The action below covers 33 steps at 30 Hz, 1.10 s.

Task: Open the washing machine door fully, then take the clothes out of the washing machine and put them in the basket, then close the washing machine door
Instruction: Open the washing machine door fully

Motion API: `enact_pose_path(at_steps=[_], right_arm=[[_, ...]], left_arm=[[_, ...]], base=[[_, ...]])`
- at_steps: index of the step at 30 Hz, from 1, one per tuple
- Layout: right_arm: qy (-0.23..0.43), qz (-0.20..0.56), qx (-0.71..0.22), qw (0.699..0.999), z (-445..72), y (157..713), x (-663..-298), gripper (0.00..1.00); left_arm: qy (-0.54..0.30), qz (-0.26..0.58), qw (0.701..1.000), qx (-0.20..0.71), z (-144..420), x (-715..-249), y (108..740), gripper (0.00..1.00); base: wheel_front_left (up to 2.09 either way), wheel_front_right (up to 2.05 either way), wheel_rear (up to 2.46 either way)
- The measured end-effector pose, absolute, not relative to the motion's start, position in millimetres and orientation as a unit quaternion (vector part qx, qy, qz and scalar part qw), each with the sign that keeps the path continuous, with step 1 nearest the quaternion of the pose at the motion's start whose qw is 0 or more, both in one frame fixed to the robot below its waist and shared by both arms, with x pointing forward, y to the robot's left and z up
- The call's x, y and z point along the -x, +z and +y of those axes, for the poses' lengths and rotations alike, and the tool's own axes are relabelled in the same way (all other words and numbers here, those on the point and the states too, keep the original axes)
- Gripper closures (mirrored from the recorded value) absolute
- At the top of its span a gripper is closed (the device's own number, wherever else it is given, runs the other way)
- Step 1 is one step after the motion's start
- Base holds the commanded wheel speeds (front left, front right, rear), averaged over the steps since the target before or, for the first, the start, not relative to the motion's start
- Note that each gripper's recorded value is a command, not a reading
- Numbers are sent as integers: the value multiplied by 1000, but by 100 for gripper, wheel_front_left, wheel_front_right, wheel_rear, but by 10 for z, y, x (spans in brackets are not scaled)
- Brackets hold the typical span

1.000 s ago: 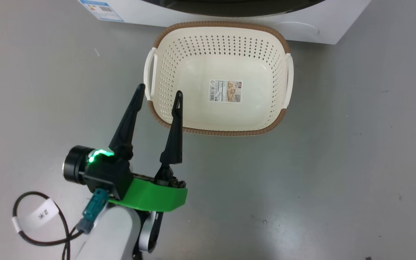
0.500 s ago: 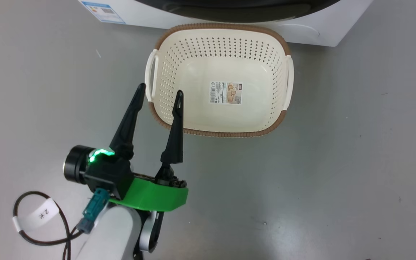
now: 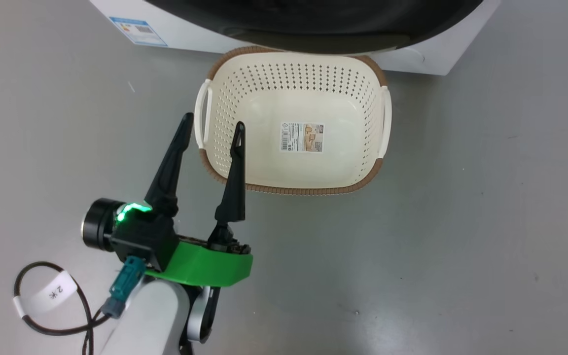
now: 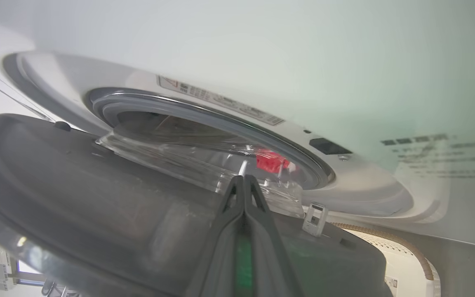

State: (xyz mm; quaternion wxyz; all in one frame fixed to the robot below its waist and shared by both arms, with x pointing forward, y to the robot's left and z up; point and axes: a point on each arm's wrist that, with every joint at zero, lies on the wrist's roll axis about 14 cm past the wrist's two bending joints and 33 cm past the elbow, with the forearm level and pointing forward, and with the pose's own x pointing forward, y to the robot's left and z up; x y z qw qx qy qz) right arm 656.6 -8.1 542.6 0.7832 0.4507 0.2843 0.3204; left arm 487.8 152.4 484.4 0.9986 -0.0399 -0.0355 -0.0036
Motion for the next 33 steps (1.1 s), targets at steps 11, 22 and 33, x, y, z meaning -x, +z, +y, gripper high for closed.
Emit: enact_pose_path(at_steps=[11,22,33], right_arm=[[333,305,-441,776,-109,5421,-6249,100],[348,322,-438,764,-95,5452,-5847,100],[378,330,-428,751,68,5567,-5470,100]], left_arm=[[0,-59,997,39,1548,-4833,5051,0],[2,-76,996,40,1568,-4679,5236,0],[11,-95,995,36,1651,-4472,5430,0]], base=[[0,0,0],[0,0,0],[0,0,0]])
